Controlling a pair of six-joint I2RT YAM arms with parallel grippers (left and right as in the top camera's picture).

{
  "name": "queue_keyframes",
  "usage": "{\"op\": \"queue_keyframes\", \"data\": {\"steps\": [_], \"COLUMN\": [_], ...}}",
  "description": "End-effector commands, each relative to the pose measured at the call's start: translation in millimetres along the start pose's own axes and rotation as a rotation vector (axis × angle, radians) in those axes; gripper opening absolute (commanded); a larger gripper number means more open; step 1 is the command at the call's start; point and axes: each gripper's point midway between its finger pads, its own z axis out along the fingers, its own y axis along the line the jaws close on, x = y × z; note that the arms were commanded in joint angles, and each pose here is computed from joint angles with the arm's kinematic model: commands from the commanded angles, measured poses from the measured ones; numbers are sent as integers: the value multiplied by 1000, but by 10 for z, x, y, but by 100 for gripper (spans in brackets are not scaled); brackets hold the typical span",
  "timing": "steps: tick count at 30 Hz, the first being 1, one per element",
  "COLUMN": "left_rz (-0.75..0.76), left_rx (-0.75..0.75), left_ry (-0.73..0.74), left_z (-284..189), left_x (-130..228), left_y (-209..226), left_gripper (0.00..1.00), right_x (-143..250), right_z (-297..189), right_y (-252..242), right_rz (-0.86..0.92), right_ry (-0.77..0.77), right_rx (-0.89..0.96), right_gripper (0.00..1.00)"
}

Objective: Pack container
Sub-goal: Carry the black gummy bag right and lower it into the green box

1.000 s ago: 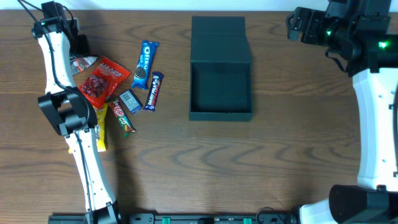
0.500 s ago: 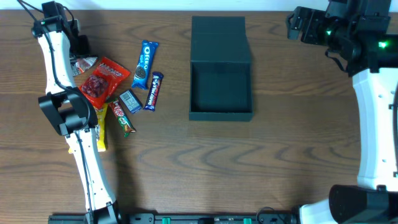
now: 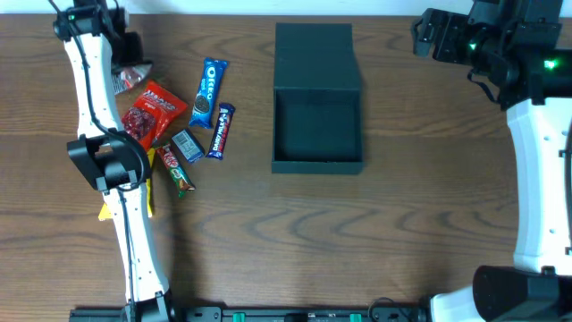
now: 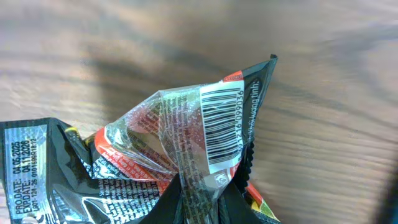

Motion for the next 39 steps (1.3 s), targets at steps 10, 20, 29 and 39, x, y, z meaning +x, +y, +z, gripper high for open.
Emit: {"op": "queue_keyframes", "data": {"steps": [10,20,29,39], "left_rz": [685,967,1199,1299], "left_rx": [440,546,644,683], "left_ry": [-303,-170,52,198], "left_z": [-1667,-1731,-1553,-1283], "left_x": [-188,525,1440,1857], "left_y": [-1969,-3021,-3768,-3803], "left_gripper": [6,6,6,6], "right_x": [-82,-261,-311,-261], "right_z": [-79,-549,-756,-778], "right_y": [-182,-715,-1044,-1120], "right_rz": [-59,-88,-120,-197], "right_ry": [-27,-112,-138,-109], "right_rx": [28,139,212,232], "right_gripper": [99,99,99,99]}}
